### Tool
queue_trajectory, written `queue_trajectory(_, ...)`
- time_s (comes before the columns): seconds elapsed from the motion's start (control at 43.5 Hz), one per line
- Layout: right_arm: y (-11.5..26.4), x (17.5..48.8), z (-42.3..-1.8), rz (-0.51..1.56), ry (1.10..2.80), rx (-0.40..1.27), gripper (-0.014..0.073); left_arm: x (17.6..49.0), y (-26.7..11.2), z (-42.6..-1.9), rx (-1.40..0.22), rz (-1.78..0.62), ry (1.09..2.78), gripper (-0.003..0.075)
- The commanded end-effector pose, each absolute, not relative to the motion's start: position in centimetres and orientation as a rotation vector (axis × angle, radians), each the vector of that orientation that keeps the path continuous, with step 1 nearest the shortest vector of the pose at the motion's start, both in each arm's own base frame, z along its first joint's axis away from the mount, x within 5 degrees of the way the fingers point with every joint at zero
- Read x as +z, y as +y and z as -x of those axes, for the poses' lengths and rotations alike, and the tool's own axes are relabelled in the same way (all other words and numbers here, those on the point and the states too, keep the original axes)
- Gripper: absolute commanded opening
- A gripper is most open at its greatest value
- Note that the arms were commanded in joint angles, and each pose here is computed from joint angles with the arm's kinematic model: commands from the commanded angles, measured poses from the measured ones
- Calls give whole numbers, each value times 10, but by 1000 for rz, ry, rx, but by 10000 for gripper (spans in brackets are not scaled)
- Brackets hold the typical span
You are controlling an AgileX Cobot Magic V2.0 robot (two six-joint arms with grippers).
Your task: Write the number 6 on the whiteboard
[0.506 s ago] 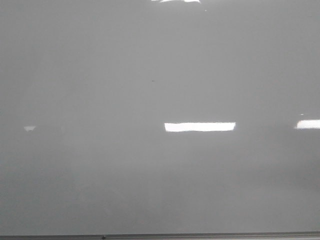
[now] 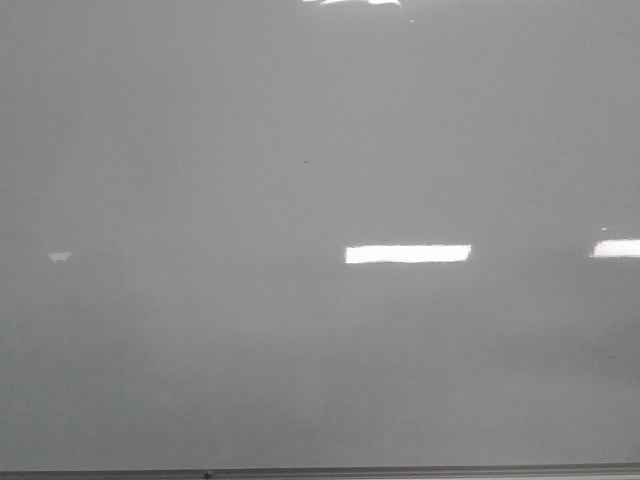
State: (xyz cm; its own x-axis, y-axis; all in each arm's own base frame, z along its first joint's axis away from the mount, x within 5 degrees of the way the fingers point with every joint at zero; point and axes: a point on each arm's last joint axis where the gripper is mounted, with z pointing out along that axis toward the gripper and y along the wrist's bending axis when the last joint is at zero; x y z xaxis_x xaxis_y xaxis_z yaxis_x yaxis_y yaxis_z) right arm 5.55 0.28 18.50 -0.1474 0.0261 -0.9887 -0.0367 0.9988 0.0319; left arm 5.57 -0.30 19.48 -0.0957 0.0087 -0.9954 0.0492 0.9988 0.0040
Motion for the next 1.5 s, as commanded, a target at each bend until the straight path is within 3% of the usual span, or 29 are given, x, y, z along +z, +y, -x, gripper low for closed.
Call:
queue_trajectory(0.0, 2, 198, -55, 0, 1603, 56, -68, 201, -3, -55, -44, -30, 1584, -20)
queue_trajectory(0.506, 2, 199, -55, 0, 1602, 56, -68, 201, -3, -55, -44, -30, 1578, -20)
queue_trajectory(0.782, 2, 208, -54, -4, 1523, 55, -68, 213, -2, -55, -38, -22, 1452, -20)
queue_trajectory(0.966, 3, 247, -45, -14, 1482, 84, -68, 255, -2, -47, -41, -20, 1349, -20)
queue_trajectory(1.196, 4, 297, -51, -7, 1535, 89, -68, 302, -3, -58, -25, -41, 1464, -20)
queue_trajectory(1.472, 4, 313, -74, -11, 1600, 88, -66, 312, -3, -85, 48, -99, 1585, -19)
